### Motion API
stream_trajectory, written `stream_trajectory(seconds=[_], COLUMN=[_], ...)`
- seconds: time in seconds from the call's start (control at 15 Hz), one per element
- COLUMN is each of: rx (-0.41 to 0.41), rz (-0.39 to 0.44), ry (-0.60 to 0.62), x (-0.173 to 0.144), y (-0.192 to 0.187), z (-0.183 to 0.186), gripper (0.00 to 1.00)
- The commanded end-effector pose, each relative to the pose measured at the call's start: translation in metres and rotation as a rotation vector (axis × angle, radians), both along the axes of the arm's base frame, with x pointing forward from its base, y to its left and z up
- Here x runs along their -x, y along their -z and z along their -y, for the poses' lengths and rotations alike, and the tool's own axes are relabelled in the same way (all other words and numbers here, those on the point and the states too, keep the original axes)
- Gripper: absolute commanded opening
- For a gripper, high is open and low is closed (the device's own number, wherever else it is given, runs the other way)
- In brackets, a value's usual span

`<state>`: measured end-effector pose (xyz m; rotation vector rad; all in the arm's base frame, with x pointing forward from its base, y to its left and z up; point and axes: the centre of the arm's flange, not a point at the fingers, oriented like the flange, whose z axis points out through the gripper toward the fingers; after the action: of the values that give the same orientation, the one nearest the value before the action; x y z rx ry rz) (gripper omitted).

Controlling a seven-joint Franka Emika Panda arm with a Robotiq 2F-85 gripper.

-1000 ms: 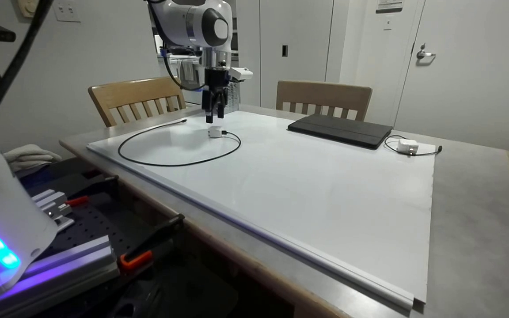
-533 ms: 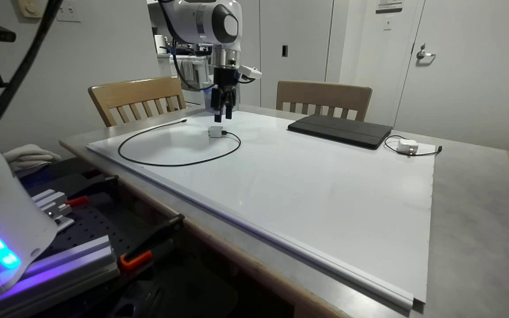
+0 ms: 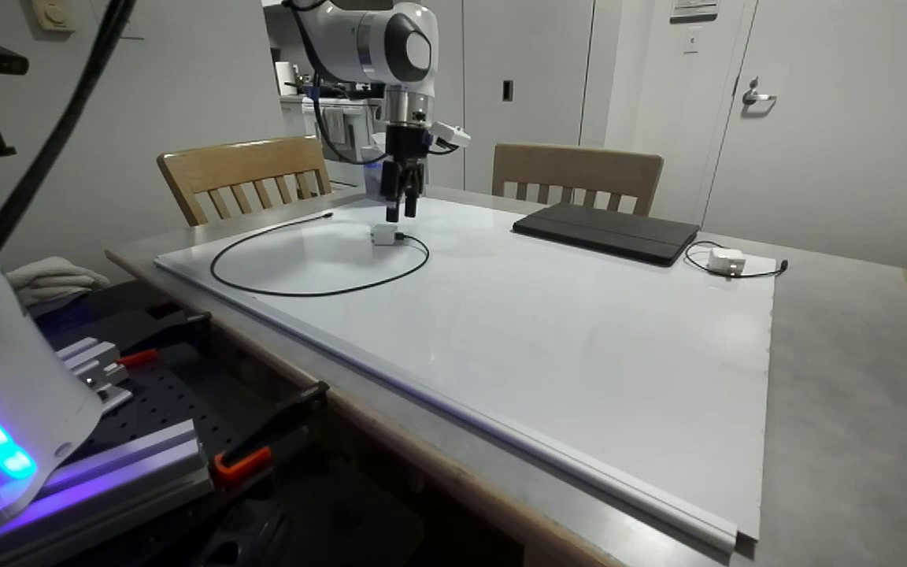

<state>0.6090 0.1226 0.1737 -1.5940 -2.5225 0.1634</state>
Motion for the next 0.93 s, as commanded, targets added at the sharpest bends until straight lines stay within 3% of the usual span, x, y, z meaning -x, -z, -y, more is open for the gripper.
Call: stream_trajectory(seconds=[0.0, 0.87], rx=[-0.018, -0.033], rz=[-0.030, -0.047], ry=[-0.012, -0.004], x=[-0.011, -0.003], y=[0.011, 0.032], z=[0.003, 0.000], gripper=[1.00, 1.00])
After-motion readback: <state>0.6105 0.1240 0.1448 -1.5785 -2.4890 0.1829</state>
